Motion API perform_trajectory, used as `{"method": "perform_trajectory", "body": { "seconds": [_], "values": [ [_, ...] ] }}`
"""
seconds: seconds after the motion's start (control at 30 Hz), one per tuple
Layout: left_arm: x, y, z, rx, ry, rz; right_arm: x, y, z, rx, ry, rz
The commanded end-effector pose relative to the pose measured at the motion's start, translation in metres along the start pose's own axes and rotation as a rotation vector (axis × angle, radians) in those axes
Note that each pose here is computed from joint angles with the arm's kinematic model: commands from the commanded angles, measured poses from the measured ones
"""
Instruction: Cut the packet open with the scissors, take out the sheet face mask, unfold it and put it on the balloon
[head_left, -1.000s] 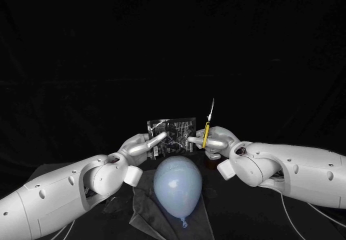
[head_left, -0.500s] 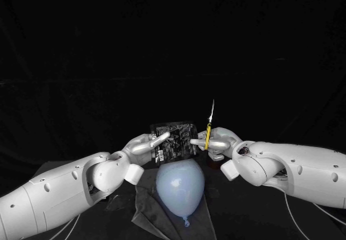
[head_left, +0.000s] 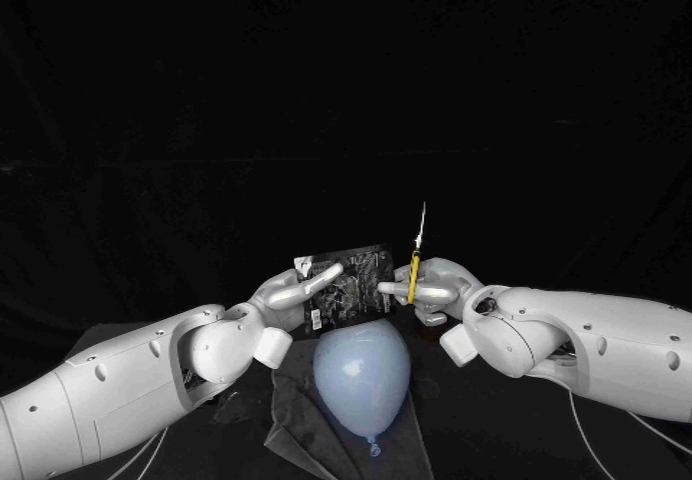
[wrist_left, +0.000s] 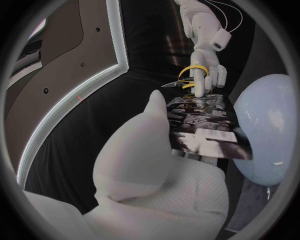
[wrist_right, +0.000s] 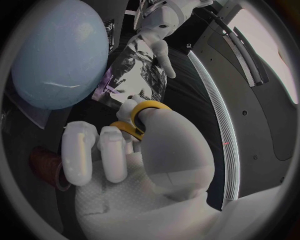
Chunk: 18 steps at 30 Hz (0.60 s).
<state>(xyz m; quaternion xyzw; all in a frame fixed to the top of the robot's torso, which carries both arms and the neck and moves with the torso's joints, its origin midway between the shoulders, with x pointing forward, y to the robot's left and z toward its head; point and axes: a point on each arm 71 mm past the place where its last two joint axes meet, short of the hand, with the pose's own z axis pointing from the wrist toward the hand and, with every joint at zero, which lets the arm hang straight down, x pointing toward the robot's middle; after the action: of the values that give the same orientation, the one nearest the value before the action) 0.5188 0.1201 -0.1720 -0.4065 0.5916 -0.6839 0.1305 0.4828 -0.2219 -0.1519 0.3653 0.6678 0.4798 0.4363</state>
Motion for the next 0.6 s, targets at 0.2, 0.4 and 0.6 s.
{"method": "perform_trajectory", "body": {
  "seconds": [0.2, 0.4, 0.6],
  "values": [
    [-0.0074, 0.0006, 0.0005, -0.012, -0.093, 0.039, 0.0002, 0.0040, 0.0005, -0.031, -0.011, 0.012],
    [-0.0099, 0.0031, 0.0009, -0.026, -0.116, 0.047, 0.0031, 0.0053, 0.0011, -0.034, -0.008, 0.024],
    [-0.0100, 0.0058, 0.0021, -0.037, -0.121, 0.048, 0.0057, 0.0059, 0.0012, -0.032, -0.011, 0.041]
  ]
}}
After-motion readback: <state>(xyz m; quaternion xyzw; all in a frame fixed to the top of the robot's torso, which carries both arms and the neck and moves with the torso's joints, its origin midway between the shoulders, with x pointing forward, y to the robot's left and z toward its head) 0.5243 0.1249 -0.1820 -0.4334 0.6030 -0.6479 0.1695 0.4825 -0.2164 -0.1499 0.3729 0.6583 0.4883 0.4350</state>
